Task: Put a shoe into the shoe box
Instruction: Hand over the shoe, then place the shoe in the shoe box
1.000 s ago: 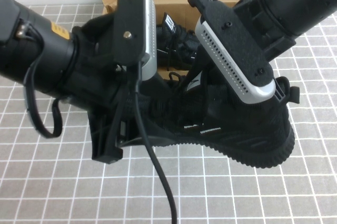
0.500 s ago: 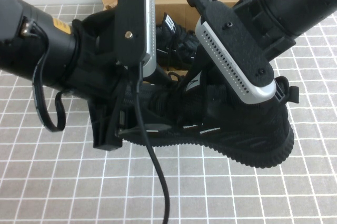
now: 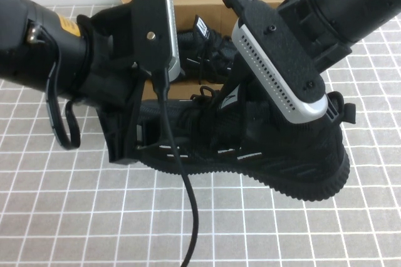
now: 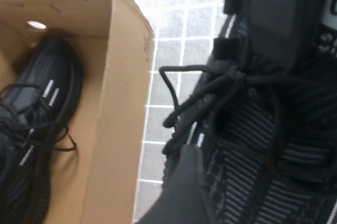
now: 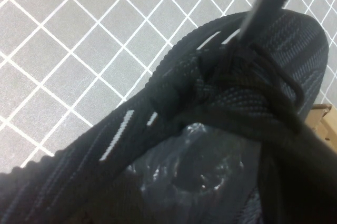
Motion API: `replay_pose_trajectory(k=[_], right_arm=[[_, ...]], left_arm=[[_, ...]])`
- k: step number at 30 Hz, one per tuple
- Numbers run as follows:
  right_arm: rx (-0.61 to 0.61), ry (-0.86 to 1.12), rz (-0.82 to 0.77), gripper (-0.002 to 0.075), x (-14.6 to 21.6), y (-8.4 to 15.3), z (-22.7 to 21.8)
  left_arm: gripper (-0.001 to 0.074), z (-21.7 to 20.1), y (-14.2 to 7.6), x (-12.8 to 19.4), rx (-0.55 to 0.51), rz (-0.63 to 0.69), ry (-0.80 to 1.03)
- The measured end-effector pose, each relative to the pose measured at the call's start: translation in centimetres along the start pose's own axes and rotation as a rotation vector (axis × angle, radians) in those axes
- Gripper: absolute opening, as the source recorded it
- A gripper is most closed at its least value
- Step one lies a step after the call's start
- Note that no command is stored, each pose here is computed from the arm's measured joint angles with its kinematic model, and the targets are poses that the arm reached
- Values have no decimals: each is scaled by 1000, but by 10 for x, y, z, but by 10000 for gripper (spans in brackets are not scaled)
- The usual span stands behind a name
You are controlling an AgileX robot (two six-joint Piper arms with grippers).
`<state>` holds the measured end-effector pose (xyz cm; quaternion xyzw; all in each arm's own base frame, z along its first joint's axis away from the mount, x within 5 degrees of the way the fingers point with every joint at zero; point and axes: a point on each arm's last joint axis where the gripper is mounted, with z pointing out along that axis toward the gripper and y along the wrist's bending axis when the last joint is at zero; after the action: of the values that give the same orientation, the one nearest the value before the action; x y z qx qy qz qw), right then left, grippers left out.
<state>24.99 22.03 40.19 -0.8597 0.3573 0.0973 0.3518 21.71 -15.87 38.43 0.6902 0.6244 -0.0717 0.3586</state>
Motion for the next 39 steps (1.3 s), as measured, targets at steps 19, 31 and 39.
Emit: replay_pose_trajectory(k=[19, 31, 39], right_arm=[[0, 0, 4, -6, 0, 0, 0], [-2, 5, 2, -6, 1, 0, 0], [-2, 5, 2, -6, 1, 0, 0]], left_arm=[[669, 24, 6, 6, 56, -30, 33], [670, 39, 8, 9, 93, -10, 31], [670, 40, 6, 4, 121, 5, -26]])
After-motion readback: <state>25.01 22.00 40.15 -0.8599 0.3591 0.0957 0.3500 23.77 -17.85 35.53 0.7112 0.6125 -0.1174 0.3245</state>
